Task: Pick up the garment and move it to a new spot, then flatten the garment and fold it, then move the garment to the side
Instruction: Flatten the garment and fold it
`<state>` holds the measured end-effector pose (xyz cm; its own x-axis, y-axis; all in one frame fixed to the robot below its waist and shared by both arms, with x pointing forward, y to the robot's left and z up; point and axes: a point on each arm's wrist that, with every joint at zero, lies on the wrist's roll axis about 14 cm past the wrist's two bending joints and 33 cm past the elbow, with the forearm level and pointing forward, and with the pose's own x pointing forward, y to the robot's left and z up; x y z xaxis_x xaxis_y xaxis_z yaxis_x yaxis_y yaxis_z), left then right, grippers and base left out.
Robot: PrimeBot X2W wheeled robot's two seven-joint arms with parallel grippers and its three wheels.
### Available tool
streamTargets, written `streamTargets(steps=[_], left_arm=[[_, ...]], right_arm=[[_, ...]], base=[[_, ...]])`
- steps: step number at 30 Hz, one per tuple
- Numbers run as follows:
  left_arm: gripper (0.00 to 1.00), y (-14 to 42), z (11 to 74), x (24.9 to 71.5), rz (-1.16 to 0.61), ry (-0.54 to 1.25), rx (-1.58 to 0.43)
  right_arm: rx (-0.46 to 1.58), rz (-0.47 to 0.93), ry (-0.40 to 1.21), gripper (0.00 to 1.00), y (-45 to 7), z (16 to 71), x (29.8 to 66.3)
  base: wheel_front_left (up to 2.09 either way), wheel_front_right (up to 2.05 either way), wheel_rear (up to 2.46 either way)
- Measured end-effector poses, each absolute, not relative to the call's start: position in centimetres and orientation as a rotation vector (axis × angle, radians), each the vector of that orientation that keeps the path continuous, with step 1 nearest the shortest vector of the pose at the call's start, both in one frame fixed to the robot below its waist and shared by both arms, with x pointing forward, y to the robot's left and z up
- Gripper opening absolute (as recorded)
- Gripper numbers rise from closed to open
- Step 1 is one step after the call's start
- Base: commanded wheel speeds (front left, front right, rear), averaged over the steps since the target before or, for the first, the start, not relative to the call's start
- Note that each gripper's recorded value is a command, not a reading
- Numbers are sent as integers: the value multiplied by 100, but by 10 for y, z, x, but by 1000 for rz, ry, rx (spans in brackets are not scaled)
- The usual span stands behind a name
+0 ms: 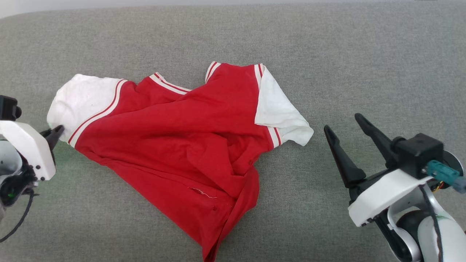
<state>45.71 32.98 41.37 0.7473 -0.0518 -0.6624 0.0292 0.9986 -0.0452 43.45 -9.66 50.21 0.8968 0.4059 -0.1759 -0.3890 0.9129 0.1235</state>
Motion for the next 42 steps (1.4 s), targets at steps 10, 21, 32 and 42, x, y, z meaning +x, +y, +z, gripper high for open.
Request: streamTargets(steps=[10,21,32,42], left_arm=[[100,333,429,461,-8,487,-37],[100,324,465,445,98,221,-121],[100,313,460,396,150,129,-100],[100,309,458,391,173,98,-117]], right_arm=[[-247,550,376,100,-84,465,435],[-556,718,499,100,-64,451,463],[-686,814,611,100,-53,425,484],[-744,889,680,17,-47,401,482]], base=[[0,0,0],[0,0,0],[0,0,0],[0,0,0]])
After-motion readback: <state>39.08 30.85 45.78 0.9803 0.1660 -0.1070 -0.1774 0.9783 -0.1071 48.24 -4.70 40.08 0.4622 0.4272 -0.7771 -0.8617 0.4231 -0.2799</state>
